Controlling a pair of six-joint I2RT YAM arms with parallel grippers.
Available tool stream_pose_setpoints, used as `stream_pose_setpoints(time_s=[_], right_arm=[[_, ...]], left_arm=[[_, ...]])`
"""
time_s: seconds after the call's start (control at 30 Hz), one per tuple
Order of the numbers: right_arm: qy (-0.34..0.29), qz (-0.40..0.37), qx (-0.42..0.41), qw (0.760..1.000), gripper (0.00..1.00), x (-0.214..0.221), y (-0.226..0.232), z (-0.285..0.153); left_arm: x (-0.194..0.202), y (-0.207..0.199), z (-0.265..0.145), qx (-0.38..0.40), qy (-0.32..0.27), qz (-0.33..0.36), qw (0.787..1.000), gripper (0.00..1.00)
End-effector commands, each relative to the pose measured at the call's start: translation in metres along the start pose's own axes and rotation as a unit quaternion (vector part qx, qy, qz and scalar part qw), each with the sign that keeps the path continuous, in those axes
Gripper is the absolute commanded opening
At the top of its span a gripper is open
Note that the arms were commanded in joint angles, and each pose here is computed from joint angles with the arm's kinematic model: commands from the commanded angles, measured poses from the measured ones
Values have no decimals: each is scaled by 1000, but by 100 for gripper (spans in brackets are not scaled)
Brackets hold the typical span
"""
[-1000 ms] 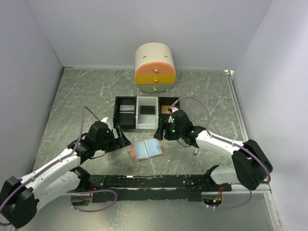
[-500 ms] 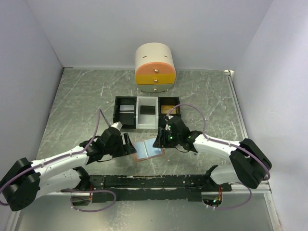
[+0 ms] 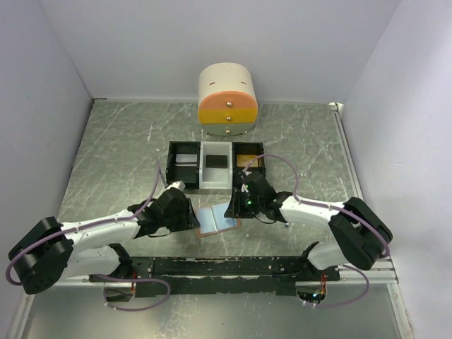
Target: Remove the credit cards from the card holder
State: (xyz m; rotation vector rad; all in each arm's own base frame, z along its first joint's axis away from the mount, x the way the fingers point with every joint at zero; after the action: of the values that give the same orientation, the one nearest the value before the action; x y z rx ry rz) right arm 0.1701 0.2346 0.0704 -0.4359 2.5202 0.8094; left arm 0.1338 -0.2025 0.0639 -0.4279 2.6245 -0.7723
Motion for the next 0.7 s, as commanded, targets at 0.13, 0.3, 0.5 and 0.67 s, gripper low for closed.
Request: stream_pose_setpoints(time_s=[0.13,0.3,0.5,0.67], right_arm=[[8,5,3,1000,35,5,-2,5],[1,4,-3,1000,31,2,0,2],[9,12,-38,999,30,3,10,4],[11,16,-45,999,30,2,12,7]], left_arm=[[-6,-9,2,5,-20,4,1000,48],[-6,-10,4,7,-16,14,1000,43],[-3,-10,6,7,-9,18,1000,37],[-4,-10,5,8,-13,17,1000,36]])
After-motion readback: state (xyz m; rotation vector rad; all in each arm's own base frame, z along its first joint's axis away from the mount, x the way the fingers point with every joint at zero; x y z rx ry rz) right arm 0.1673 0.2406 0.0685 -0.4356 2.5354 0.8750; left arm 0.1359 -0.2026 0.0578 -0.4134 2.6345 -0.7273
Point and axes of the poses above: each gripper's point midway between its finger pads, its own z axis out along the fingers, its own y axis along the line the jaws close on, x = y × z, the point moved 5 cm from there along -z, back along the fingers, and after that the axes turned 13 degrees about -z, right-handed, at the moved point
